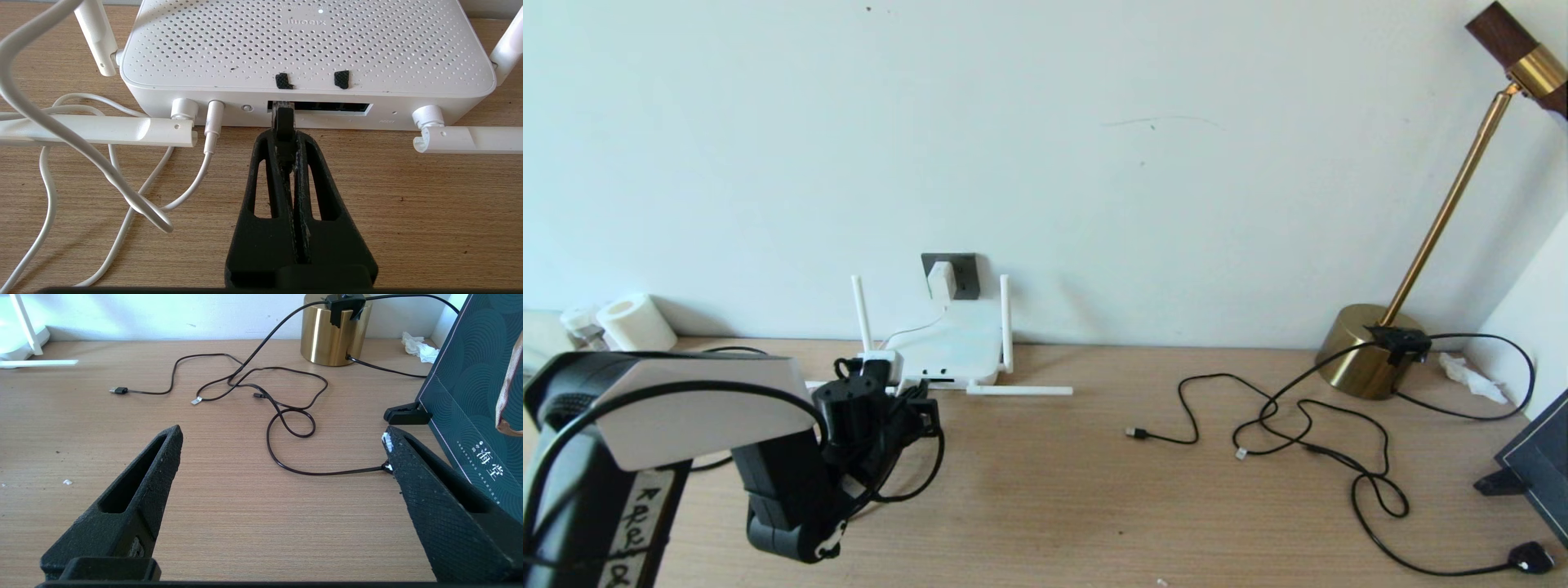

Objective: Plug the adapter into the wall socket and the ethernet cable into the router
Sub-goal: Plug cable into router interface

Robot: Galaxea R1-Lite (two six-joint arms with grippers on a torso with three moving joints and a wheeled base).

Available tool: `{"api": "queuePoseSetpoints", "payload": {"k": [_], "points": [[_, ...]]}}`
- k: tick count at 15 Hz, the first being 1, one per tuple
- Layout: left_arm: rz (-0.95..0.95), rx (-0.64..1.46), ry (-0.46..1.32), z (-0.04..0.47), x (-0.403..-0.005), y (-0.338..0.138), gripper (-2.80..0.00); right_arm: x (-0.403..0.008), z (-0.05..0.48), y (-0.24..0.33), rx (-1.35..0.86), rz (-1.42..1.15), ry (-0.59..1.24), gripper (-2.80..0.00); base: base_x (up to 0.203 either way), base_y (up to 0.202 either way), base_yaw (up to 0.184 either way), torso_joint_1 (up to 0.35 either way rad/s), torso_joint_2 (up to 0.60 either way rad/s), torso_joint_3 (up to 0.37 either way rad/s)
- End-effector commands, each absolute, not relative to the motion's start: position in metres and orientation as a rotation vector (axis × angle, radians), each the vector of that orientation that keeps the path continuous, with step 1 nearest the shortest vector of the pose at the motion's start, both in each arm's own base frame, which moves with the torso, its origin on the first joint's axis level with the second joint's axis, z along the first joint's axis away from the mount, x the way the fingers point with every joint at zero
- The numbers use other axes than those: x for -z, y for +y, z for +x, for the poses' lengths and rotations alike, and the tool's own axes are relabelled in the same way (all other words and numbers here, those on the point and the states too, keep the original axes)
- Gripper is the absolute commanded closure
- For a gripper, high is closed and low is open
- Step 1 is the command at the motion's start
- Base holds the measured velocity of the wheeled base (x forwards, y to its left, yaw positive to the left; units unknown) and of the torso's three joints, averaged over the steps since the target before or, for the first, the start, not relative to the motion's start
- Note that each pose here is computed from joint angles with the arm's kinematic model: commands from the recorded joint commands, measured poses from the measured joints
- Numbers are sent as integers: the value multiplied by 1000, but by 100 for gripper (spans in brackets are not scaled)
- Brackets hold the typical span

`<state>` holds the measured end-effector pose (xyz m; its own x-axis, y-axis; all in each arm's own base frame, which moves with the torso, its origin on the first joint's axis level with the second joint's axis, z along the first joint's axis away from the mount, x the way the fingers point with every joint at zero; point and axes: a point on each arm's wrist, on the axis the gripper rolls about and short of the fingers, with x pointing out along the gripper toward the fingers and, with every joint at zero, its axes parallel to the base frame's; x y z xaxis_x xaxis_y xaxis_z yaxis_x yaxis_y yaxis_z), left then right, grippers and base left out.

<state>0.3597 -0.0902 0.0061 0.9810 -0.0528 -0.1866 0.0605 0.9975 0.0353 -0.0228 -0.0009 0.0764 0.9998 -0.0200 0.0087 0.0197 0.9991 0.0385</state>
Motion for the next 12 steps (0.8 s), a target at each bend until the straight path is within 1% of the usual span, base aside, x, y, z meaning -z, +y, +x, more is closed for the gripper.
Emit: {"api": "queuePoseSetpoints", "payload": {"k": [1,12], "points": [[39,55,180,360,-7,-90,0,-76,-23,-1,20,39,-10,-280,0,0,0,0,0,0],[40,55,184,360,-5,-90,0,-76,-23,-1,20,38,-8,-280,0,0,0,0,0,0]]}}
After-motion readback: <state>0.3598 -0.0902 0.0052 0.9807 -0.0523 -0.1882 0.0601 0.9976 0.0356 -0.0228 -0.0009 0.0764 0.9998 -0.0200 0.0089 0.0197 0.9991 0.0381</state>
